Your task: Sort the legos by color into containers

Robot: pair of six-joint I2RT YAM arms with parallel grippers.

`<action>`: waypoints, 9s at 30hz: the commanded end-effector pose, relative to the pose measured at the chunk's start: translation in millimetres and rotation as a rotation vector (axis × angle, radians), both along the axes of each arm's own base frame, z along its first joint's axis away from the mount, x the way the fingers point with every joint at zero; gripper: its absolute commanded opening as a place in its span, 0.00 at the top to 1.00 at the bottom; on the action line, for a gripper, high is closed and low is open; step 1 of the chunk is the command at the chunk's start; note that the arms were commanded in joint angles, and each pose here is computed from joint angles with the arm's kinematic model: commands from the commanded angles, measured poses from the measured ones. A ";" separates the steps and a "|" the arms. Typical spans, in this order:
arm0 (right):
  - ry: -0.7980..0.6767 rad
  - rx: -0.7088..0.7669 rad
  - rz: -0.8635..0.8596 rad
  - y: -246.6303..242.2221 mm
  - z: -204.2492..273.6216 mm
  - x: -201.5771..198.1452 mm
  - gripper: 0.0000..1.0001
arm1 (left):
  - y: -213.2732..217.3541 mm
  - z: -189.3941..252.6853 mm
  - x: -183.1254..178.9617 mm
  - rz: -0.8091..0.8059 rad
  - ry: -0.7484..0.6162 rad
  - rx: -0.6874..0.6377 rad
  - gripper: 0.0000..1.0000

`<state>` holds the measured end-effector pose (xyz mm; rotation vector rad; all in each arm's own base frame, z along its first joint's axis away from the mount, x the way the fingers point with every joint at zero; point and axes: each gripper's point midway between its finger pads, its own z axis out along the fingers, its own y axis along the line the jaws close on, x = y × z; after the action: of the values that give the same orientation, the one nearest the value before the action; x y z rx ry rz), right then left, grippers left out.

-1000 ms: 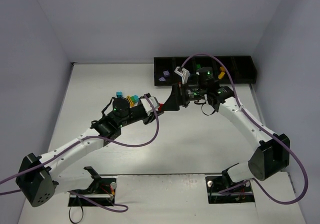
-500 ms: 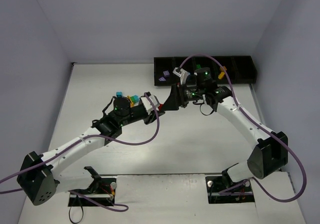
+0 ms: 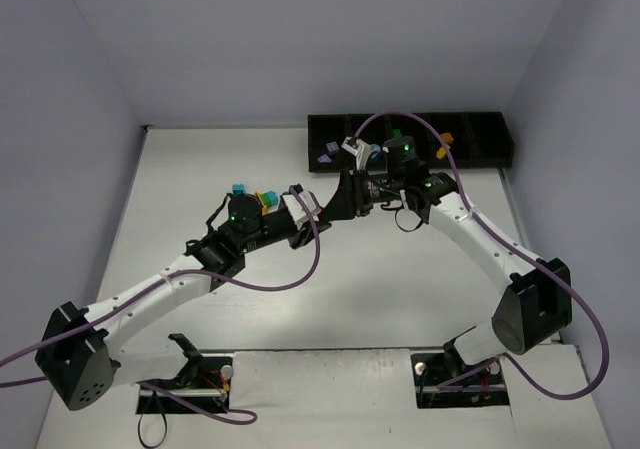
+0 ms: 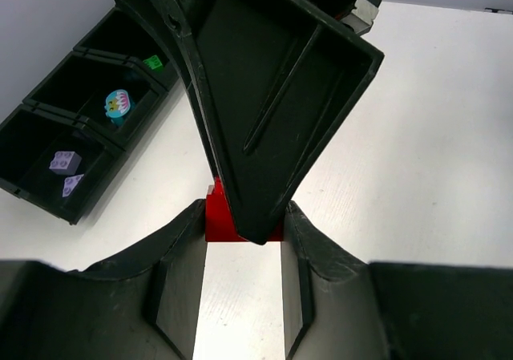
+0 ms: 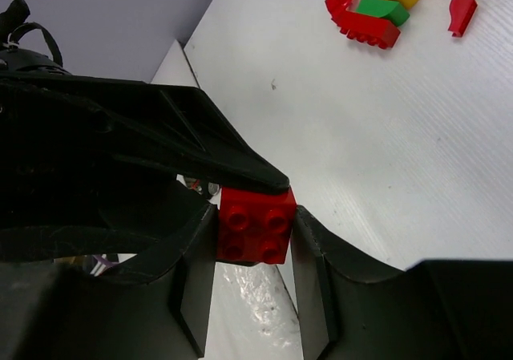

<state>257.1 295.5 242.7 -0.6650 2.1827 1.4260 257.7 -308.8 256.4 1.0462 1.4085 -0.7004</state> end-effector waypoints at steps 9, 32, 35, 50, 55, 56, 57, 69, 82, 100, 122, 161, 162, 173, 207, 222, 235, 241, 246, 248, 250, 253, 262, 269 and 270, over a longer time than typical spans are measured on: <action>-0.122 -0.148 -0.502 -94.7 -9.2 125.7 1.00 | 35.7 26.0 35.6 0.343 0.052 -0.145 0.37; -0.278 -0.750 -1.703 -475.7 -39.7 352.8 0.98 | 152.5 -53.3 19.3 0.951 0.401 -0.062 0.11; -0.294 -0.759 -1.714 -487.2 -43.8 363.9 0.94 | 149.7 -60.1 20.9 0.956 0.425 -0.045 0.11; -0.381 -0.642 -1.615 -480.0 -25.8 387.3 0.37 | 151.5 -65.3 22.4 0.988 0.459 -0.043 0.11; -0.410 -0.570 -1.502 -439.9 1.3 374.0 0.36 | 161.4 -59.9 25.7 1.033 0.476 -0.094 0.11; -0.444 -0.534 -1.485 -426.6 27.0 365.9 0.36 | 164.2 -59.7 26.8 1.044 0.482 -0.100 0.11; -0.445 -0.503 -1.445 -411.5 31.9 361.8 0.36 | 165.4 -59.4 27.5 1.050 0.494 -0.111 0.11; -0.322 -0.332 -0.971 -182.5 -5.4 237.9 0.42 | 241.8 -89.0 54.8 1.288 0.696 -0.097 0.11; -0.183 -0.311 -0.730 -113.2 -62.9 117.4 0.44 | 275.4 -147.0 106.7 1.451 0.889 -0.158 0.46; -0.181 -0.312 -0.569 -72.6 -75.5 74.0 0.44 | 221.0 -214.5 102.4 1.402 1.090 -0.225 0.52; -0.185 -0.319 -0.469 -43.2 -79.9 61.4 0.44 | 185.2 -169.9 72.4 1.229 0.993 -0.232 1.00; -0.217 -0.470 -0.320 197.8 -203.0 58.3 0.39 | 316.3 -25.7 -17.8 1.570 0.630 -0.249 0.19; -0.216 -0.475 -0.318 198.0 -206.2 58.5 0.41 | 316.5 -26.3 -18.4 1.570 0.629 -0.246 0.19; -0.176 -0.569 -0.303 169.8 -243.3 39.4 0.82 | 317.0 -28.1 -15.5 1.565 0.612 -0.238 0.19; -0.303 -0.603 -1.549 -353.4 -19.6 246.2 1.00 | 233.6 -72.0 28.2 1.175 0.805 -0.176 0.19; -0.346 -0.647 -1.770 -492.1 -52.8 380.8 0.99 | 218.9 -72.6 29.4 1.046 0.735 -0.104 0.19; -0.445 -0.542 -1.697 -485.4 -44.7 420.3 0.39 | 212.1 -84.1 27.2 1.000 0.753 -0.070 0.19; -0.521 -0.496 -1.618 -465.5 15.0 398.4 0.33 | 207.2 -80.4 34.0 0.968 0.730 -0.075 0.19; -0.514 -0.321 -1.420 -402.9 56.1 362.6 0.37 | 199.7 -75.3 43.2 0.909 0.652 -0.062 0.19; -0.500 -0.289 -1.354 -367.8 63.0 339.7 0.39 | 195.8 -71.2 47.9 0.875 0.606 -0.034 0.19; -0.535 -0.257 -1.268 -326.0 83.3 317.3 0.39 | 187.6 -75.6 50.0 0.820 0.583 0.025 0.19; -0.496 -0.229 -1.140 -274.1 70.3 283.9 0.39 | 176.2 -82.0 55.3 0.755 0.543 0.128 0.19; -0.301 -0.186 -0.821 -175.5 2.7 183.0 0.39 | 161.7 -106.9 88.6 0.658 0.473 0.329 0.19; -0.224 -0.180 -0.740 -153.7 -24.5 124.2 0.39 | 160.2 -141.2 122.5 0.542 0.369 0.495 0.19; -0.217 -0.178 -0.732 -152.4 -27.6 115.9 0.39 | 158.1 -137.1 129.0 0.520 0.356 0.507 0.19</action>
<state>382.4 131.9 173.4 0.0263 2.1988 0.6825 348.6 -140.9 86.3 0.7584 2.3141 -0.1699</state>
